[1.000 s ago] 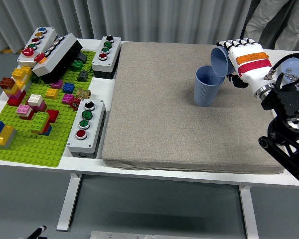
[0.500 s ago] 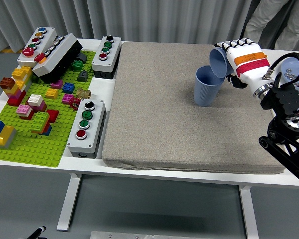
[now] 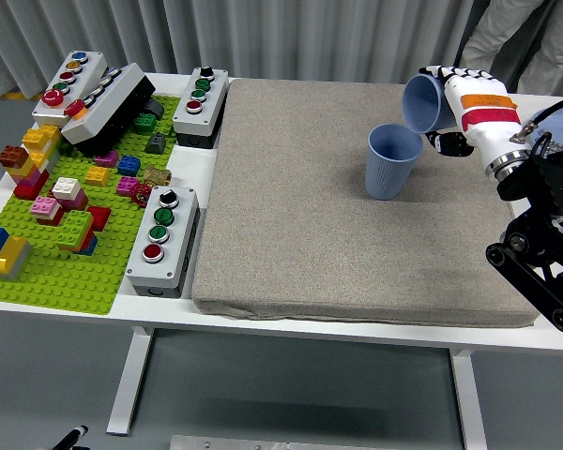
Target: Pick cup pour cup place
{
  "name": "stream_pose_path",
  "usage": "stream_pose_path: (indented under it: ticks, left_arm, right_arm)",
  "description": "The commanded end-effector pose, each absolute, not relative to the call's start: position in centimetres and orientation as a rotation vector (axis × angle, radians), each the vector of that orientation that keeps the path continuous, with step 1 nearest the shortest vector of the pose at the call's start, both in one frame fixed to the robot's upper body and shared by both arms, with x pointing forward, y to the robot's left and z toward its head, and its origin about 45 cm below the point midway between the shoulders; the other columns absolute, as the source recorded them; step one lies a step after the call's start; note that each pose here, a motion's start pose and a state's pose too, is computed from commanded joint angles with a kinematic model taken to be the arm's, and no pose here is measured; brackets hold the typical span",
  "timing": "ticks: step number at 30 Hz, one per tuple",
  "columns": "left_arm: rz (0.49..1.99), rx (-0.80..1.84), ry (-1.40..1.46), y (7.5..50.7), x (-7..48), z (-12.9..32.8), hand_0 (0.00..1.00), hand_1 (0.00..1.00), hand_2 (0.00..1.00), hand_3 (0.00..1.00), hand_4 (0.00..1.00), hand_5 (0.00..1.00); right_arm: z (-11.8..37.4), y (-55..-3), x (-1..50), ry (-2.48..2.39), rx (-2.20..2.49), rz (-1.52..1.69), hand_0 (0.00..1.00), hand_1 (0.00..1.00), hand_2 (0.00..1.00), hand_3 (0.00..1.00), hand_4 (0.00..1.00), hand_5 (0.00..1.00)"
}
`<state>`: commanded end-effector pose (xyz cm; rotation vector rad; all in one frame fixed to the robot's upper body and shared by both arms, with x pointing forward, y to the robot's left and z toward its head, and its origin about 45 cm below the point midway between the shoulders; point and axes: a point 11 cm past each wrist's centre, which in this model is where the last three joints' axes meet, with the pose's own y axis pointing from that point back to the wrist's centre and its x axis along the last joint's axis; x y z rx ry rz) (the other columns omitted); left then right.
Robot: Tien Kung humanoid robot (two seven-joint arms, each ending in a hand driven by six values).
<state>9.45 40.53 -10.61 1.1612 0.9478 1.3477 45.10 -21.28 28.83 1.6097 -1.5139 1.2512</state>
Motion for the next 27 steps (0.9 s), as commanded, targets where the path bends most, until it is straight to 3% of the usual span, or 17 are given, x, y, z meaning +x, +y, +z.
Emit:
stream_pose_path:
  ticks: [11, 27]
  left_arm:
    - [1.341, 1.159, 0.949, 40.3, 9.5, -10.7, 0.822, 0.803, 0.887, 0.788, 0.639, 0.985]
    - [1.332, 1.161, 0.951, 40.1, 9.3, -10.8, 0.822, 0.804, 0.887, 0.788, 0.638, 0.986]
  right_arm:
    - [30.0, -24.9, 45.9, -1.88, 1.985, 0.758, 0.768, 0.663, 0.543, 0.548, 0.672, 0.002]
    - [27.0, -27.8, 45.7, -2.222, 2.309, -0.206, 0.765, 0.666, 0.542, 0.554, 0.668, 0.002]
